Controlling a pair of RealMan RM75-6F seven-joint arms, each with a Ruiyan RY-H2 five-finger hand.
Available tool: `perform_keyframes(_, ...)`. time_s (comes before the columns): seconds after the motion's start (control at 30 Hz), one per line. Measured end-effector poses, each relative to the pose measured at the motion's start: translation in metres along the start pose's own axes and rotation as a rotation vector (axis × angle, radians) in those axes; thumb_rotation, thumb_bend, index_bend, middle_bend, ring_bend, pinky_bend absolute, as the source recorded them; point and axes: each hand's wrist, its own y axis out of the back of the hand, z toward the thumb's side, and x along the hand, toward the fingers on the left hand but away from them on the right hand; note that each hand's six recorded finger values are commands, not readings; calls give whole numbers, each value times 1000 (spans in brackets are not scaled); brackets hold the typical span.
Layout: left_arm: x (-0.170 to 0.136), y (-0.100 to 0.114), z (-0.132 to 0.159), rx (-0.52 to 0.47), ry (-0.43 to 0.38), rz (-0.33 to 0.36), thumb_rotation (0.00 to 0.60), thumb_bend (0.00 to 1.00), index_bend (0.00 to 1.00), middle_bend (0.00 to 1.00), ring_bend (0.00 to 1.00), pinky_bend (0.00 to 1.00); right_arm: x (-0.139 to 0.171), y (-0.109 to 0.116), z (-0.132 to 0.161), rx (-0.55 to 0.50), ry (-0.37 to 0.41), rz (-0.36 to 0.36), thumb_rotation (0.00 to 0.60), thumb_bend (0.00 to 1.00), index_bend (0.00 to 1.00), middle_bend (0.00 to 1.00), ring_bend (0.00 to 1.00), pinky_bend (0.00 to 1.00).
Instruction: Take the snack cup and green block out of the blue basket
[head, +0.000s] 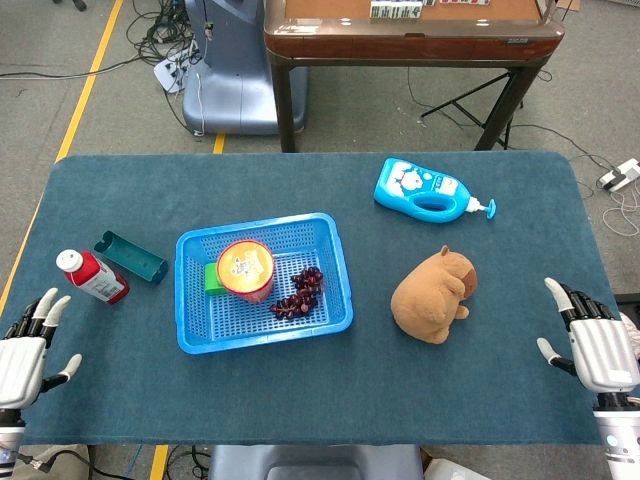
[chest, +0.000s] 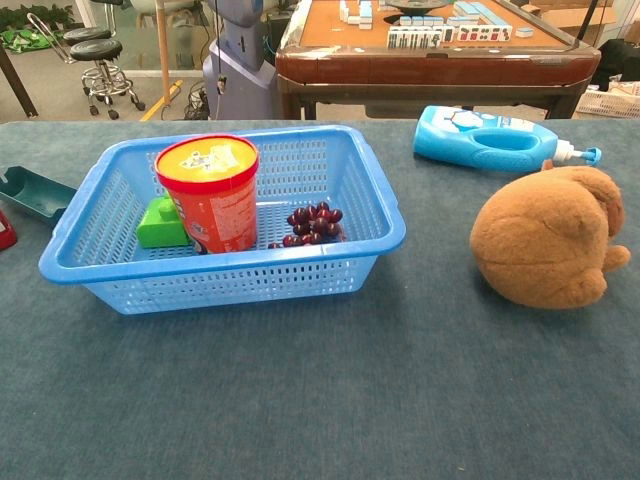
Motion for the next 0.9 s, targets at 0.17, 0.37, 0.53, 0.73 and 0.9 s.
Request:
perform_keyframes(0.17, 0, 0, 1, 0, -2, 3, 600, 295, 91, 15, 66, 213, 1, 2, 1, 0, 7, -4, 600, 209, 79, 197, 190, 292)
perform_keyframes(0.37, -2, 2, 0, -3, 0, 15, 600, 295, 90, 15, 66, 214, 0, 4, 4, -4, 26, -8, 600, 209, 79, 197, 190, 292)
perform_keyframes(0.53, -3, 3, -2, 0, 6, 21, 600, 295, 90, 15, 66, 213, -3, 1, 12, -15, 62, 17, 600, 209, 79, 202, 190, 292)
perform_keyframes(0.73, -4, 4, -1, -5, 1, 24, 600, 295, 90, 15, 66, 213, -17, 1, 45, -40, 188, 47, 600, 208, 79, 202, 190, 292)
perform_keyframes(0.9, -5, 4, 0, -7, -4, 22, 600, 295, 90, 15, 66, 212, -33, 4, 80, -43, 306, 77, 600, 208, 79, 202, 190, 292)
